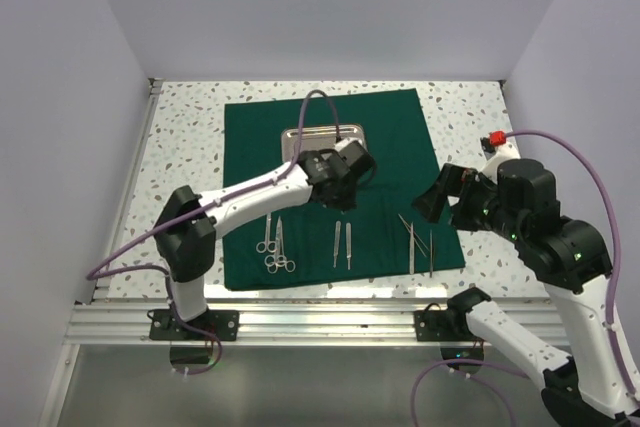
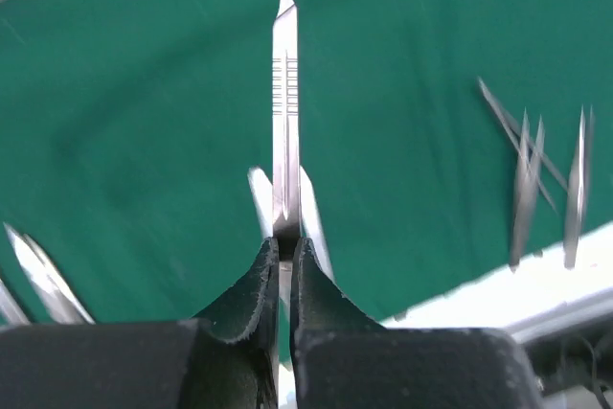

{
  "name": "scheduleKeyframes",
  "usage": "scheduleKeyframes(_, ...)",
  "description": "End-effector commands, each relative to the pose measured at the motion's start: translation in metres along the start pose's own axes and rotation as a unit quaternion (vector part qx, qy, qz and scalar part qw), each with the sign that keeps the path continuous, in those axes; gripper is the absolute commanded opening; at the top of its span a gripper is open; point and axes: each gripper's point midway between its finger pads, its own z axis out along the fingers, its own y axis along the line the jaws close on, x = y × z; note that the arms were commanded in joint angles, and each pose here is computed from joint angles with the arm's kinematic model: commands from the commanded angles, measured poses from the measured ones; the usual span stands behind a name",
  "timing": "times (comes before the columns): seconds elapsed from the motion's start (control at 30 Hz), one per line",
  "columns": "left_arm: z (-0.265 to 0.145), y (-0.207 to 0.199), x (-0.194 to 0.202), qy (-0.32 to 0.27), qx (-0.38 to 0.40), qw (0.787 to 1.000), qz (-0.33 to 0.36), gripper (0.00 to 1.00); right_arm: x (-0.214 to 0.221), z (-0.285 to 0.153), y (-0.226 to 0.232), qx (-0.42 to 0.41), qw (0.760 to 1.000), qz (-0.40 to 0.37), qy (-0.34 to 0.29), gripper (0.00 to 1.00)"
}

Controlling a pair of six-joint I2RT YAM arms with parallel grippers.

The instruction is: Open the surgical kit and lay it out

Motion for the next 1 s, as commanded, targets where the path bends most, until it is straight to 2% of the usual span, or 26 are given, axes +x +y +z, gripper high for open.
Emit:
scheduleKeyframes(0.0, -0.017, -0.012, 0.046, 0.005, -0.03, 0.998, -0.048, 0.0, 0.003, -0.012, 0.002, -0.007, 1.0, -0.009, -0.004, 0.98)
scheduleKeyframes(0.23, 0.001, -0.03, 0.116, 0.031, -0.067, 0.995, -0.061, 0.0, 0.014, -0.032, -0.005, -0.006, 0.999, -0.035, -0.001, 0.98)
scheduleKeyframes(0.33, 0.004, -0.032, 0.126, 0.035, -0.092, 0.993, -0.063, 0.0, 0.015, -0.04, -0.01, 0.002, 0.999, -0.041, -0.007, 0.98)
scheduleKeyframes(0.37, 0.0, -0.037, 0.124, 0.033, -0.09, 0.993, -0.063, 0.05, 0.015, -0.042, -0.011, 0.002, 0.999, -0.042, -0.009, 0.98)
scheduleKeyframes(0.4, -0.001, -0.037, 0.123, 0.03, -0.096, 0.993, -0.063, 0.17, 0.014, -0.046, -0.011, 0.002, 0.999, -0.041, -0.012, 0.99)
scheduleKeyframes(0.5, -0.014, -0.04, 0.114, 0.019, -0.1, 0.993, -0.06, 0.8, 0.013, -0.048, -0.01, -0.001, 0.999, -0.042, -0.012, 0.98)
scheduleKeyframes(0.53, -0.02, -0.04, 0.108, 0.01, -0.097, 0.994, -0.054, 0.9, 0.011, -0.05, -0.009, -0.001, 0.999, -0.042, -0.016, 0.98)
scheduleKeyframes(0.6, -0.023, -0.044, 0.103, 0.002, -0.084, 0.996, -0.043, 0.91, 0.008, -0.049, -0.01, 0.004, 0.999, -0.041, -0.019, 0.98)
scheduleKeyframes(0.73, -0.015, -0.072, 0.09, -0.015, -0.018, 0.999, 0.025, 0.9, 0.004, -0.046, -0.01, 0.012, 0.999, -0.03, -0.026, 0.98)
scheduleKeyframes(0.97, 0.019, -0.09, 0.091, 0.004, -0.019, 0.992, 0.128, 0.8, -0.001, -0.04, -0.015, 0.031, 0.999, -0.009, -0.038, 0.98)
